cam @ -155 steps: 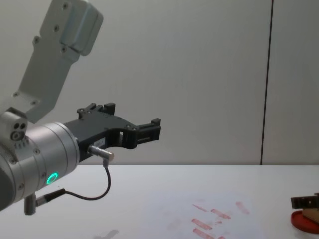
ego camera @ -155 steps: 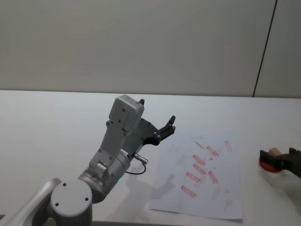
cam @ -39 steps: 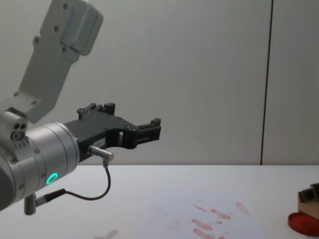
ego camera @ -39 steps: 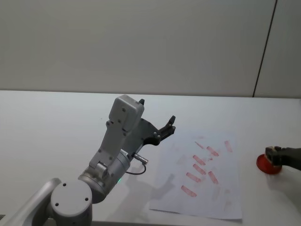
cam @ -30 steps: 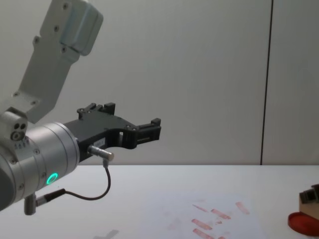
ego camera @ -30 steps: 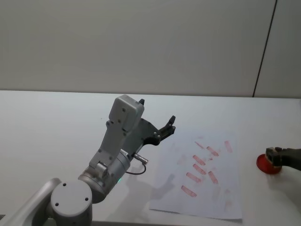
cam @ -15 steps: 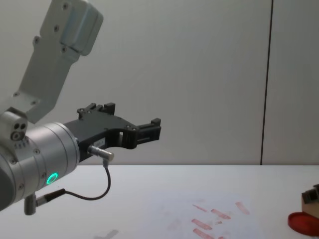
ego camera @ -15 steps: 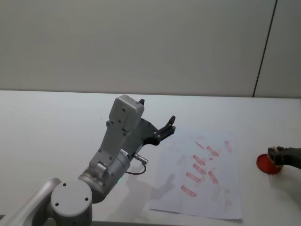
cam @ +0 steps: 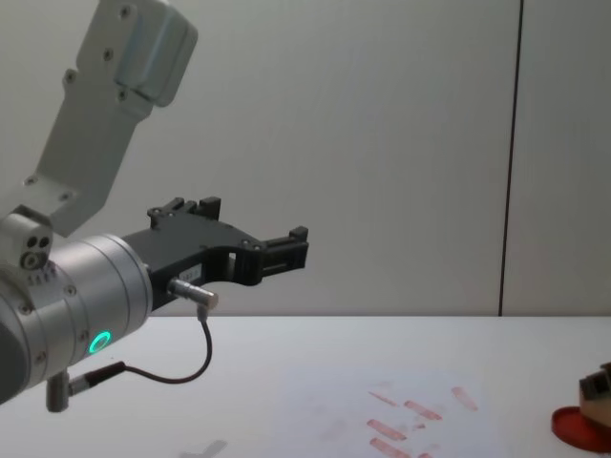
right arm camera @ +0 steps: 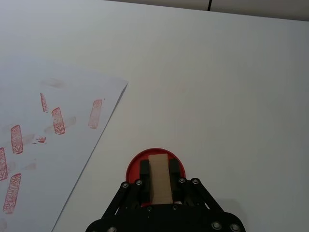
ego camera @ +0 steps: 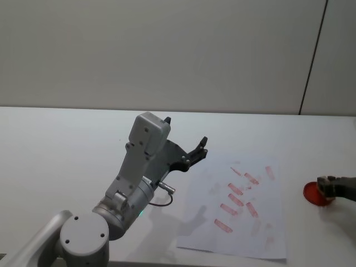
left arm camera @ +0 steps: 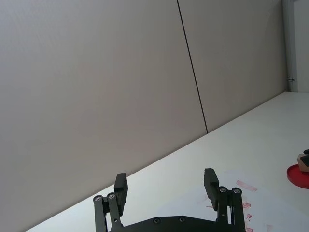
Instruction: Use the one hand to pick up the stamp and affix it onto the A4 paper.
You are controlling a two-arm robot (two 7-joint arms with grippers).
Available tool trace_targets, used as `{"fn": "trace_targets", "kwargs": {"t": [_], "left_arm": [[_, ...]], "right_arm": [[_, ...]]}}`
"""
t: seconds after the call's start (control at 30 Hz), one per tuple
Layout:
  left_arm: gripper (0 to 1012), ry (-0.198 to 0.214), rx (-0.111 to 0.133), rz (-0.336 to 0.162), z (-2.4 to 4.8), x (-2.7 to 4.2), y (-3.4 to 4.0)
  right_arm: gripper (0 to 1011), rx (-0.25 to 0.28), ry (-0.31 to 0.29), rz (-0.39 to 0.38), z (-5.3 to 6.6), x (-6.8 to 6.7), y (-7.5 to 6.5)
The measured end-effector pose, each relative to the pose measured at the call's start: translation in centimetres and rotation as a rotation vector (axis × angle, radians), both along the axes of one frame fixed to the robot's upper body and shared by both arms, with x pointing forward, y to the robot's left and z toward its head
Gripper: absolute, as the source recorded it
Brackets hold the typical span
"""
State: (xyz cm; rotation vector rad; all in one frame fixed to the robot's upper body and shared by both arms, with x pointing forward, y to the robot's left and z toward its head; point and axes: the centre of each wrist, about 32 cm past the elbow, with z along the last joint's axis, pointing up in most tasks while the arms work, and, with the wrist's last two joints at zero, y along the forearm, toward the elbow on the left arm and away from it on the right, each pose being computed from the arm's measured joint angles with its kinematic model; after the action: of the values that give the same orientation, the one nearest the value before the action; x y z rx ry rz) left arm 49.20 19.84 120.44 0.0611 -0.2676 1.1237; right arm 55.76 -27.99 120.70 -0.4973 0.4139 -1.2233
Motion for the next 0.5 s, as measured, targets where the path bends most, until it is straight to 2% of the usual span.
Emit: {"fn": "trace_targets", "kwargs": {"t": [0.5], "left_arm": [[1002,0.0,0.0,0.0,0.0,0.0,0.0]], "right_arm": [[224,-0.001,0.012,-0.002,-0.52,0.37,0.09]]}}
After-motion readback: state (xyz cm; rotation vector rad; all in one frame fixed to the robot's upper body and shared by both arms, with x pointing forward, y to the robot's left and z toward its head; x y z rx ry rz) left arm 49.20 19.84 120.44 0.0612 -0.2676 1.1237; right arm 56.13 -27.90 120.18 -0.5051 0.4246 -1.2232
